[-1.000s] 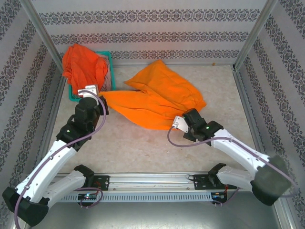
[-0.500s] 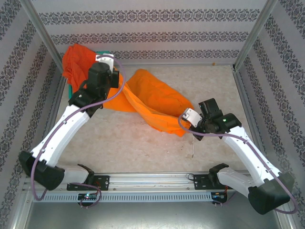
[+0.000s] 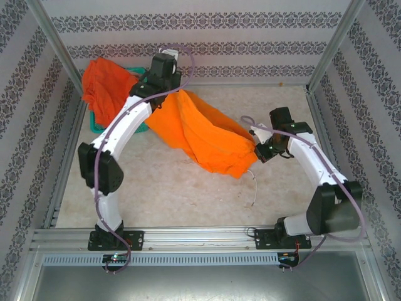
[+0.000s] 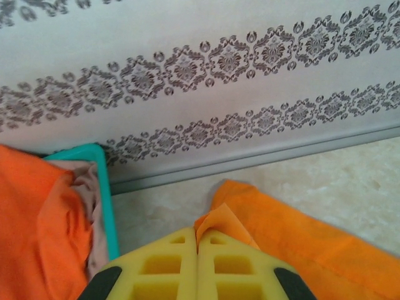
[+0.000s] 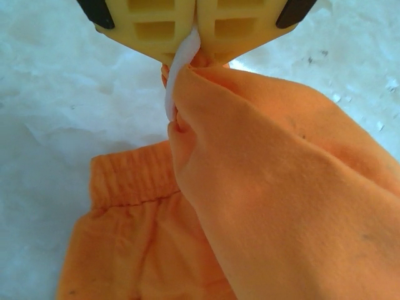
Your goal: Fold and stack the shorts
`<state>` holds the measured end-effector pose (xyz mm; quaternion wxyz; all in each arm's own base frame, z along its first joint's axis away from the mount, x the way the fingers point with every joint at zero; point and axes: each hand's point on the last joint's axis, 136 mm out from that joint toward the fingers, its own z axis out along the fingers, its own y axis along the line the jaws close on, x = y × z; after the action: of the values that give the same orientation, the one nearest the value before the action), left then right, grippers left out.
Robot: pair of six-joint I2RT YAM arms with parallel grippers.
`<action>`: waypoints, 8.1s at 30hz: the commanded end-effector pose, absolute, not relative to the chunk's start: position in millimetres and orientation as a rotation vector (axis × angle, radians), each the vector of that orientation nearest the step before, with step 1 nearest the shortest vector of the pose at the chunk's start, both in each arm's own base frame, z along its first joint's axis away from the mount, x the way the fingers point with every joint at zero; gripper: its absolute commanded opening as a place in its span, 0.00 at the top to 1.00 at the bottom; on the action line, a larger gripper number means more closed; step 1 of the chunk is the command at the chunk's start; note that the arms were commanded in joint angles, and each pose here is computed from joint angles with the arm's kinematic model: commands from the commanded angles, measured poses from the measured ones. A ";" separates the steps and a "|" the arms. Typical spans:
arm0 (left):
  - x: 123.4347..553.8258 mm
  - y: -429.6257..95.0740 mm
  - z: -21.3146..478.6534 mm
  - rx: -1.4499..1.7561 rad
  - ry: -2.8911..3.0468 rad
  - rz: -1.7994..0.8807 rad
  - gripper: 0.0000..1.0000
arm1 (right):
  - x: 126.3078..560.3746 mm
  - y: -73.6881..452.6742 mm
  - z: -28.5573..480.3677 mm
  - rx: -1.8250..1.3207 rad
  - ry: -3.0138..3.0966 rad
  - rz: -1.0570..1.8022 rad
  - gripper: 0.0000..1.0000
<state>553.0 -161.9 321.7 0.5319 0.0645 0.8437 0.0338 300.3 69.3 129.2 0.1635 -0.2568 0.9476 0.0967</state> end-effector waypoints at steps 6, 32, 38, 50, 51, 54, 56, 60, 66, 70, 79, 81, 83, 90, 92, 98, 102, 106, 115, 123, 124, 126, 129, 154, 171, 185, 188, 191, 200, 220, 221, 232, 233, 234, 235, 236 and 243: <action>611.6 -159.2 270.2 0.100 2.138 0.071 1.00 | 361.9 44.9 119.2 -0.496 2.744 0.261 0.93; 535.6 -171.3 309.5 -0.053 2.035 -0.491 0.00 | 349.7 196.4 102.3 0.043 2.736 0.871 0.03; 522.2 -174.7 280.6 -0.076 2.065 -0.555 0.00 | 335.5 153.7 34.2 0.158 2.928 0.695 0.02; 509.9 -225.2 205.3 -0.060 2.178 -0.666 0.00 | 366.9 63.4 57.4 0.275 2.915 0.502 0.03; 510.2 -230.0 196.7 -0.070 2.194 -0.683 0.00 | 372.0 69.2 64.9 0.276 2.878 0.563 0.02; 510.2 -246.8 178.9 -0.078 2.216 -0.733 0.00 | 387.6 84.3 90.2 0.284 2.763 0.720 0.02; 508.5 -259.3 168.9 -0.056 2.220 -0.740 0.00 | 396.0 85.5 102.8 0.326 2.691 0.798 0.03; 504.8 -274.9 132.9 -0.086 2.281 -0.805 0.00 | 407.9 59.9 104.7 0.413 2.669 0.752 0.02; 488.4 -259.9 77.4 -0.120 2.370 -0.712 0.01 | 425.2 29.7 90.4 0.510 2.684 0.720 0.02; 465.1 -238.3 55.7 -0.144 2.389 -0.632 0.00 | 433.8 31.1 75.3 0.512 2.736 0.744 0.03; 395.5 -181.1 -0.6 -0.265 2.468 -0.500 0.00 | 446.4 58.9 63.7 0.361 2.831 0.788 0.03; 375.6 -165.6 -6.7 -0.287 2.473 -0.455 0.00 | 451.7 66.2 62.4 0.320 2.848 0.797 0.03; 354.1 -149.1 -12.3 -0.310 2.487 -0.405 0.00 | 461.2 69.8 60.5 0.308 2.847 0.809 0.03; 331.3 -134.3 -8.3 -0.326 2.488 -0.376 0.00 | 490.7 75.0 84.4 0.240 2.798 0.848 0.03; 341.2 -139.2 18.3 -0.302 2.434 -0.405 0.00 | 493.5 77.9 113.8 0.202 2.698 0.862 0.02; 369.0 -166.3 146.3 -0.146 2.235 -0.490 0.00 | 458.6 54.5 186.3 0.229 2.460 0.727 0.03; 379.5 -221.6 206.0 0.003 2.149 -0.613 0.05 | 421.2 25.3 169.8 0.354 2.489 0.632 0.03; 389.8 -302.3 215.5 0.145 2.165 -0.767 0.23 | 399.3 6.4 135.2 0.429 2.557 0.544 0.03; 423.7 -440.5 153.4 0.234 2.282 -0.959 0.70 | 397.4 7.3 78.4 0.616 2.657 0.724 0.18; 443.7 -454.6 58.7 0.167 2.442 -0.872 0.89 | 399.8 23.4 48.3 0.661 2.715 0.813 0.27; 443.4 -451.5 51.3 0.158 2.453 -0.850 0.90 | 399.2 24.1 44.6 0.664 2.728 0.805 0.27; 441.3 -445.9 38.0 0.143 2.467 -0.823 0.92 | 398.8 24.9 36.8 0.669 2.751 0.781 0.30; 438.6 -439.4 24.0 0.131 2.487 -0.797 0.94 | 396.0 24.4 24.4 0.670 2.798 0.725 0.30; 420.6 -325.1 187.6 0.108 2.150 -0.731 0.17 | 367.6 -70.1 94.0 0.372 2.980 -0.241 1.00; 376.7 -270.9 160.1 0.007 2.174 -0.701 0.06 | 383.1 -44.9 246.4 -0.074 2.700 -0.999 1.00; 368.6 -240.5 142.3 -0.112 2.171 -0.703 0.04 | 412.8 164.9 147.5 -0.309 2.912 -0.532 0.82; 366.6 -238.1 142.8 -0.129 2.163 -0.718 0.04 | 402.7 225.6 127.4 -0.320 3.052 -0.077 0.54; 364.9 -234.2 151.3 -0.150 2.131 -0.742 0.03 | 401.0 259.1 144.6 -0.258 3.066 0.368 0.31; 363.0 -233.9 191.1 -0.173 2.049 -0.850 0.00 | 419.3 236.3 247.6 0.166 2.548 1.234 0.08; 357.8 -198.5 195.0 -0.228 2.047 -0.801 0.00 | 410.7 259.8 51.2 0.294 2.894 1.045 0.03; 356.5 -196.6 194.8 -0.233 2.046 -0.797 0.00 | 408.6 264.2 46.9 0.304 2.897 1.097 0.02; 340.6 -161.0 203.2 -0.234 2.057 -0.649 0.00 | 401.9 217.8 129.0 0.048 2.795 0.541 0.03; 339.5 -158.1 202.2 -0.240 2.057 -0.645 0.00 | 399.9 213.0 129.5 0.023 2.803 0.463 0.04; 338.7 -155.3 201.8 -0.246 2.056 -0.641 0.00 | 398.8 208.6 127.4 0.008 2.818 0.384 0.06; 338.0 -152.9 201.0 -0.254 2.057 -0.639 0.00 | 397.9 206.7 123.4 -0.016 2.834 0.324 0.07; 337.3 -151.5 200.5 -0.258 2.059 -0.637 0.00 | 396.7 205.4 117.9 -0.041 2.855 0.258 0.08; 334.6 -146.2 198.2 -0.280 2.060 -0.636 0.00 | 398.8 224.5 76.4 -0.227 2.959 -0.050 0.20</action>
<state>336.9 -155.8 201.6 0.4642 -0.1094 0.8353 -0.2733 415.1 241.9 110.6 0.1424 -0.0456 0.9858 0.0770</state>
